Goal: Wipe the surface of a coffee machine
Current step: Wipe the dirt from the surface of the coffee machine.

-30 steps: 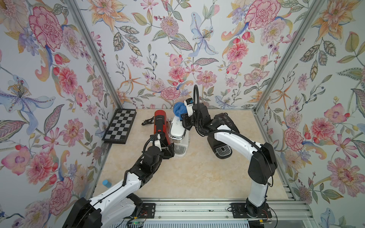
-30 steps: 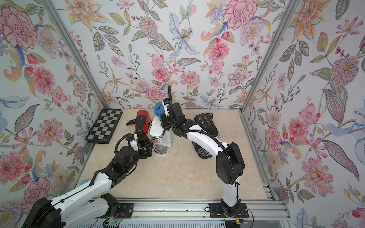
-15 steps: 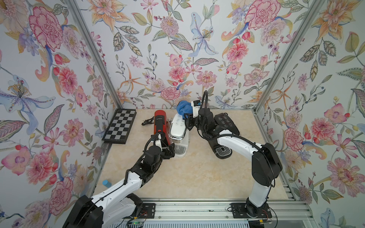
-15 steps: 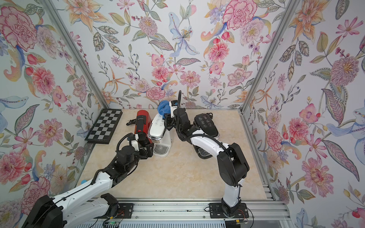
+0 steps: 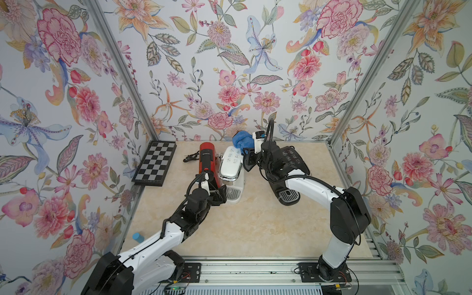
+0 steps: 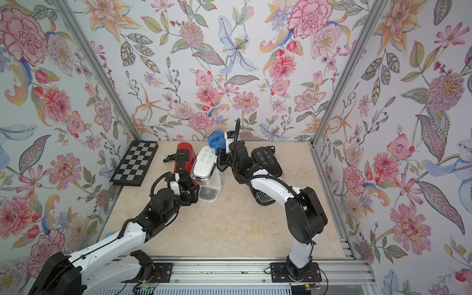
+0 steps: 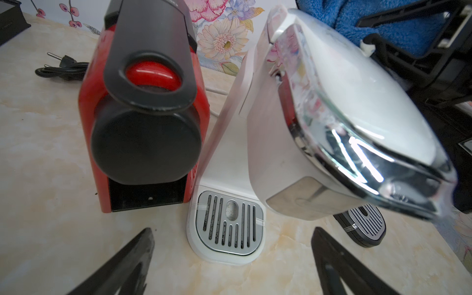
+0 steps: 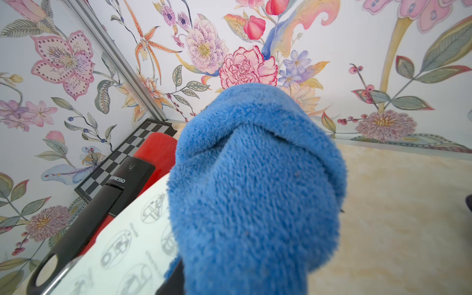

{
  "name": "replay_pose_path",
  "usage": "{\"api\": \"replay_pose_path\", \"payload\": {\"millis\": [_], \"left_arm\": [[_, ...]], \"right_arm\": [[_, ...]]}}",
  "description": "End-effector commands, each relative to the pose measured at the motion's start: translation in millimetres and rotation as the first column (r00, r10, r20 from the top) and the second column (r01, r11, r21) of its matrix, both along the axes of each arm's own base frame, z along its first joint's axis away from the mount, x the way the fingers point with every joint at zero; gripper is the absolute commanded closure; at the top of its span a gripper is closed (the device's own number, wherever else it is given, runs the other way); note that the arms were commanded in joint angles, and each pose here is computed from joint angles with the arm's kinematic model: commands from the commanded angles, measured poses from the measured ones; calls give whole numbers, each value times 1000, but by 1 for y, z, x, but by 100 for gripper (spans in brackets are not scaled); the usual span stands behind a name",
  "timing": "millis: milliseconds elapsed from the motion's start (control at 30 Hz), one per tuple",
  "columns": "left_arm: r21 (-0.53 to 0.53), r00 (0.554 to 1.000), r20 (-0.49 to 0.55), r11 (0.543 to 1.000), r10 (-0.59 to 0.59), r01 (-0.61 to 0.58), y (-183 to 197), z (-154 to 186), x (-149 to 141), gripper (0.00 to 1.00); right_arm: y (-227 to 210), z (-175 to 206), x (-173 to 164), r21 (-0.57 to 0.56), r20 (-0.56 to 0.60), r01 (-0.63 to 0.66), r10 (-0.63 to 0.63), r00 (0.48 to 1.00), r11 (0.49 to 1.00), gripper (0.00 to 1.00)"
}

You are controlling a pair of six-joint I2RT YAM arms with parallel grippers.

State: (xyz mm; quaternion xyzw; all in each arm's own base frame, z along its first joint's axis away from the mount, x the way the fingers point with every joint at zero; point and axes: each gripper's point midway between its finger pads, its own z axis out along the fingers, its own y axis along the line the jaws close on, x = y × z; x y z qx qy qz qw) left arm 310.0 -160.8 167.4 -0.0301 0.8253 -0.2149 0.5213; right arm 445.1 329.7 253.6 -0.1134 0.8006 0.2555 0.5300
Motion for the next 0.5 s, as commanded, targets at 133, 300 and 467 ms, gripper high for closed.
{"api": "replay_pose_path", "payload": {"millis": [133, 300, 467], "left_arm": [[-39, 1000, 7, 999, 3, -3, -5, 5, 9, 3], [-43, 1000, 0, 999, -9, 9, -8, 4, 10, 3], [-42, 1000, 2, 999, 2, -2, -4, 3, 7, 3]], "right_arm": [[8, -72, -36, -147, -163, -66, 42, 986, 987, 67], [20, -113, -43, -176, -230, -87, 45, 972, 981, 68], [14, -136, -43, -194, -264, -68, 15, 964, 979, 68]]}}
